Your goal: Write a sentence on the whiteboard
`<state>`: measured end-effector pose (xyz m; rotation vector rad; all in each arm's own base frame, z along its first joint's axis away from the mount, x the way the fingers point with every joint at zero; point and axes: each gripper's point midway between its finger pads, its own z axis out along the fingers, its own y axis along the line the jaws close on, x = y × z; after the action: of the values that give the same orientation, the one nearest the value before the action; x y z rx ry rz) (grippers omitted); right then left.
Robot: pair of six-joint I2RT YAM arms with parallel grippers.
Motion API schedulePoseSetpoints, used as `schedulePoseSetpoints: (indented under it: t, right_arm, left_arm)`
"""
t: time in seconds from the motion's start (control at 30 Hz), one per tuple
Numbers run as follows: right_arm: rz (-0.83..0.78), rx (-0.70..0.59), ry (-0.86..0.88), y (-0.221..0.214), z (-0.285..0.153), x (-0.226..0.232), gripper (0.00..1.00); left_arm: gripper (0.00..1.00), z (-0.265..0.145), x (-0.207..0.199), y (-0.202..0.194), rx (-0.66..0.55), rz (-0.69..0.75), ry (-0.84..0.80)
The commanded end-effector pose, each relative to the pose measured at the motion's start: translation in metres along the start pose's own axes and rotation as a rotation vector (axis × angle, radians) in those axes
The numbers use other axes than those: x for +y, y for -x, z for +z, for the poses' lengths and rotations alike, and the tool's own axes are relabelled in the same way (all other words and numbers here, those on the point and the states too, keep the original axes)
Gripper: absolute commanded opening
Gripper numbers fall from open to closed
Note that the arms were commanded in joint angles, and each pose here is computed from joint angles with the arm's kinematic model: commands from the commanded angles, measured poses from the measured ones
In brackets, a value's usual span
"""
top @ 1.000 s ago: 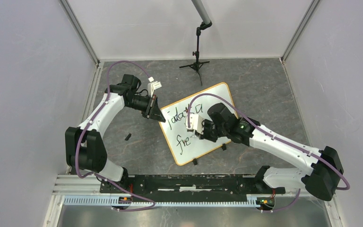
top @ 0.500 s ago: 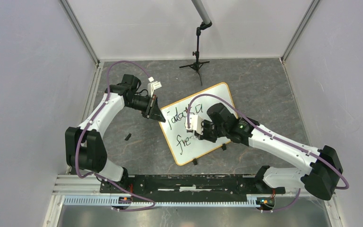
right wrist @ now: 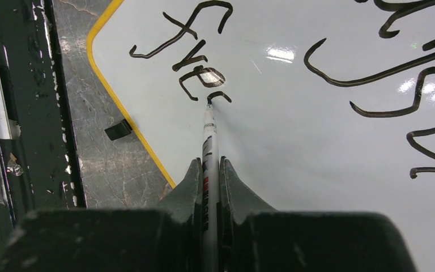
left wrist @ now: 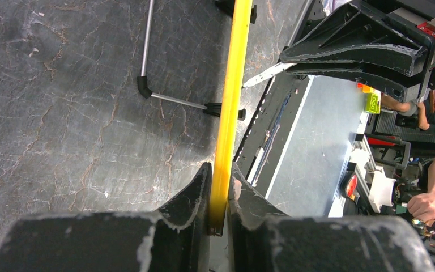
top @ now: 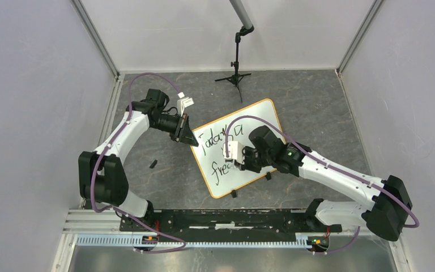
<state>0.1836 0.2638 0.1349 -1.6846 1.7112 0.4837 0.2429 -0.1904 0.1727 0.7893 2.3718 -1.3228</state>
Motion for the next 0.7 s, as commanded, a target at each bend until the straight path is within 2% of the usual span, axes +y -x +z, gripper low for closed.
schedulePoseSetpoints:
  t: [0.0,0.47,0.67]
  right_arm:
    - [-0.007,0.044,-0.066,-0.012,-0.006,-0.009,0.00]
    - [0.007,0.046,0.015,-0.020,0.001,0.011,0.00]
    - [-0.002,0.017,0.045,-0.005,0.007,0.015,0.00]
  left_arm:
    - [0.02,0.000,0.014,0.006,0.007,0.091,0.064]
    - [0.03,-0.001,0.014,0.007,0.006,0.095,0.063]
    - [0.03,0.000,0.014,0.007,0.006,0.095,0.064]
